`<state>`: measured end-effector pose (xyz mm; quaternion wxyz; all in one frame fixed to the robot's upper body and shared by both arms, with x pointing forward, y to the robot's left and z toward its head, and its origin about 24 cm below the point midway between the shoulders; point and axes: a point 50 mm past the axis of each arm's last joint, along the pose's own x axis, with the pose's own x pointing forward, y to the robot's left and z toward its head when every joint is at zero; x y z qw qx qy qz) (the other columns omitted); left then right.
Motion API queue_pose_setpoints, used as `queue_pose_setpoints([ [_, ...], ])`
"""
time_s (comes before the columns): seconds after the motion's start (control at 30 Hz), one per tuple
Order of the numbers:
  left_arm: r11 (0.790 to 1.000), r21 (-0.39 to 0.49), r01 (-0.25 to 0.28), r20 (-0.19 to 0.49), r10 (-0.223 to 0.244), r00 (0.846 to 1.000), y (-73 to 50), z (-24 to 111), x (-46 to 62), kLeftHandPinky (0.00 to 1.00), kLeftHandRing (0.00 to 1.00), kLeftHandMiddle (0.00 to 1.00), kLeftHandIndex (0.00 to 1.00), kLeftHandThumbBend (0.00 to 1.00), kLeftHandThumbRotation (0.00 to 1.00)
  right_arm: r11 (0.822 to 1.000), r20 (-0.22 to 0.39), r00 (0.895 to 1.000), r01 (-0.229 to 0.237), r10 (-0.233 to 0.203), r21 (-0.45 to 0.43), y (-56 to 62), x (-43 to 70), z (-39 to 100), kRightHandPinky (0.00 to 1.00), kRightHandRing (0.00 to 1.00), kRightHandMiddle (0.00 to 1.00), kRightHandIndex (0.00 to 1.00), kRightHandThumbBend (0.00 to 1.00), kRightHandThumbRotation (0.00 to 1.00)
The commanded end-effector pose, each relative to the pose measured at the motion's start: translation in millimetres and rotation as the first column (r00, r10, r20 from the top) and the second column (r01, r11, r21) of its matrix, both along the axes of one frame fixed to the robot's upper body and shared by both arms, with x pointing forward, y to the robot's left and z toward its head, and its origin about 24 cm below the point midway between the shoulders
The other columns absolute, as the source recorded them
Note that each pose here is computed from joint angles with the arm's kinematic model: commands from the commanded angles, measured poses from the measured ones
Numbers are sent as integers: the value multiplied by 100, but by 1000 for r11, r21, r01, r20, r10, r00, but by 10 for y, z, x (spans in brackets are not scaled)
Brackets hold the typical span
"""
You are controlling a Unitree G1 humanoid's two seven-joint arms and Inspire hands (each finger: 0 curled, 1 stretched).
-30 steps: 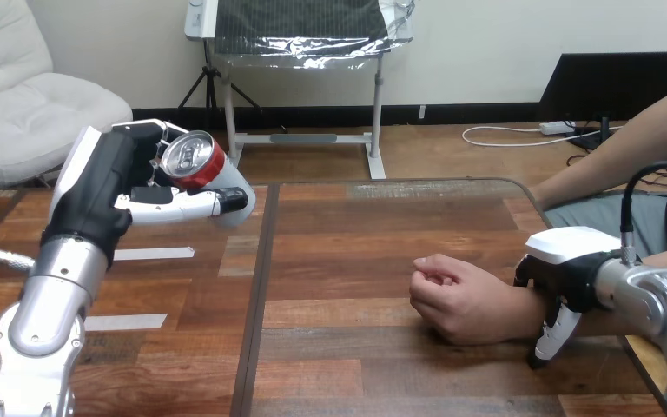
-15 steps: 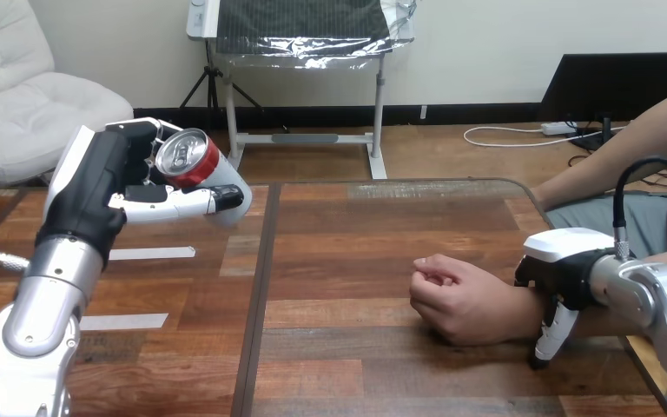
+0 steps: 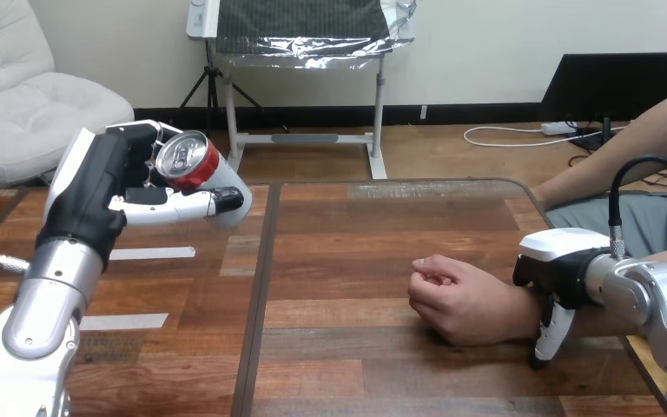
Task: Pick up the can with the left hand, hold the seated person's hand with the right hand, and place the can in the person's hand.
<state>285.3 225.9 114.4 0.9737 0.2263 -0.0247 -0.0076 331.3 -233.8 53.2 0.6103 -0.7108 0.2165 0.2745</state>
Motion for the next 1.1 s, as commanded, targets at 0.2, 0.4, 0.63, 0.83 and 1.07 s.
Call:
queue_pose_setpoints([
  [0.2,1000,3,21,109,-21,994,-8,220,18,25,32,37,41,63,0,1000,-121,992,24,-22,9,50,-55,-189,38,52,56,46,87,0],
  [0.4,1000,0,18,107,-18,994,-13,217,19,25,32,38,41,62,0,1000,-140,990,27,-25,8,54,-51,-189,37,50,54,45,88,2],
  [0.63,1000,0,20,104,-20,994,-15,213,23,25,32,38,41,62,0,998,-158,986,49,-44,28,49,-48,-188,38,51,54,44,88,2],
  [0.83,1000,3,21,104,-21,994,-21,211,28,26,32,38,42,62,0,999,-155,987,41,-36,34,49,-49,-182,35,46,50,43,88,1],
  [1.07,1000,5,25,104,-25,994,-32,209,32,26,32,38,41,62,0,997,-152,987,53,-43,62,42,-43,-169,30,39,45,44,85,1],
])
